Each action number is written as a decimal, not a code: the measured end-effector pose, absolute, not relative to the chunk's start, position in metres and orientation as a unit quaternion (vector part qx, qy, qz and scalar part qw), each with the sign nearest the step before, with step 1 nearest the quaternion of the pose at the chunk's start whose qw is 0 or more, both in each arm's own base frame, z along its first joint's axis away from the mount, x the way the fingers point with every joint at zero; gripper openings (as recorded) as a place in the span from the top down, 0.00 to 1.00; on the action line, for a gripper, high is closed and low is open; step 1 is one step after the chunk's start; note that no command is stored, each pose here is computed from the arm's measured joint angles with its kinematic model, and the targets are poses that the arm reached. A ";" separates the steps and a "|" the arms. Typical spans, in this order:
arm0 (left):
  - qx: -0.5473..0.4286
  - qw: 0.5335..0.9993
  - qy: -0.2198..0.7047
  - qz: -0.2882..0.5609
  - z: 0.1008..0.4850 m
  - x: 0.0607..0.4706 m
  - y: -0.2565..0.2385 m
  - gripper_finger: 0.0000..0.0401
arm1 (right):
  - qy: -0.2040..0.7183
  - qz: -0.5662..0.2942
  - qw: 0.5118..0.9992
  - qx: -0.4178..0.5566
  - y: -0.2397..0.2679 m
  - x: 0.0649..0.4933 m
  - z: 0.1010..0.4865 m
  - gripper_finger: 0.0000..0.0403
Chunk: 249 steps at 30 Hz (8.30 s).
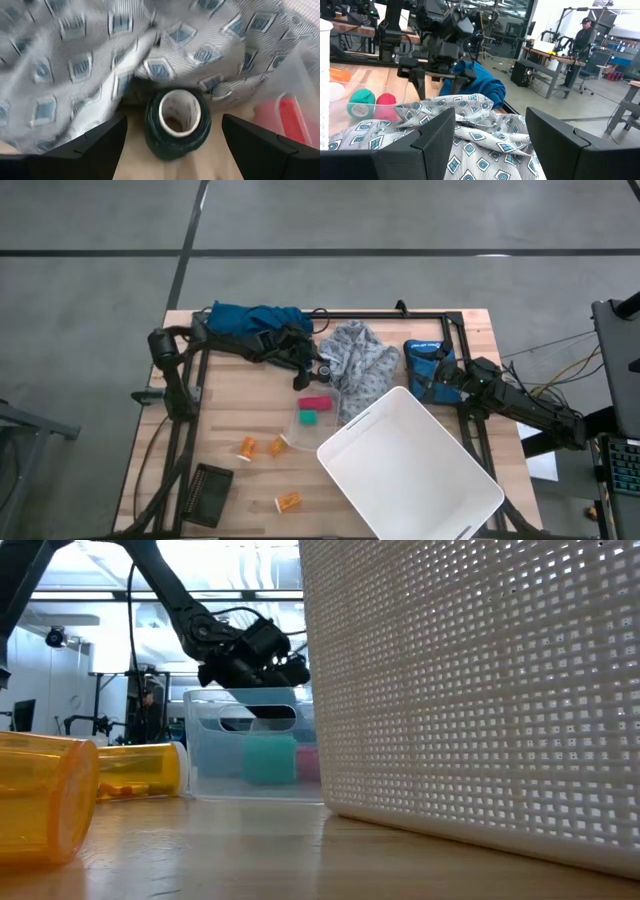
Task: Pick & Place Medicine items
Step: Put the green bandage into the transparent bin, then put the top left orange medicine bottle into the black bin
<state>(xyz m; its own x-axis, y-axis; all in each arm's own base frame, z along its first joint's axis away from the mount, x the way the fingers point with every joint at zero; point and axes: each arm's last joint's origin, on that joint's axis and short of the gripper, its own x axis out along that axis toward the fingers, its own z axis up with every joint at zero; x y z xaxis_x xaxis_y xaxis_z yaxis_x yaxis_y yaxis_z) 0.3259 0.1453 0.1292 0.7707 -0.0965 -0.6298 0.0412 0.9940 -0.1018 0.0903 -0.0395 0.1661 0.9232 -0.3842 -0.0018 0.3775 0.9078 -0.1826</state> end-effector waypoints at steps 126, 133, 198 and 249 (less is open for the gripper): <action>0.055 0.887 0.457 0.045 0.275 0.273 -0.013 0.54 | 0.018 -0.195 0.976 -0.090 -0.039 0.090 0.166 0.40; 0.048 0.886 0.461 0.026 0.271 0.277 -0.028 0.54 | 0.019 -0.195 0.976 -0.091 -0.039 0.090 0.166 0.40; 0.092 0.799 0.592 -0.052 0.204 0.328 -0.099 0.54 | 0.019 -0.195 0.976 -0.091 -0.039 0.090 0.166 0.40; 0.099 0.804 0.586 -0.035 0.198 0.328 -0.098 0.40 | 0.019 -0.195 0.976 -0.090 -0.040 0.090 0.166 0.40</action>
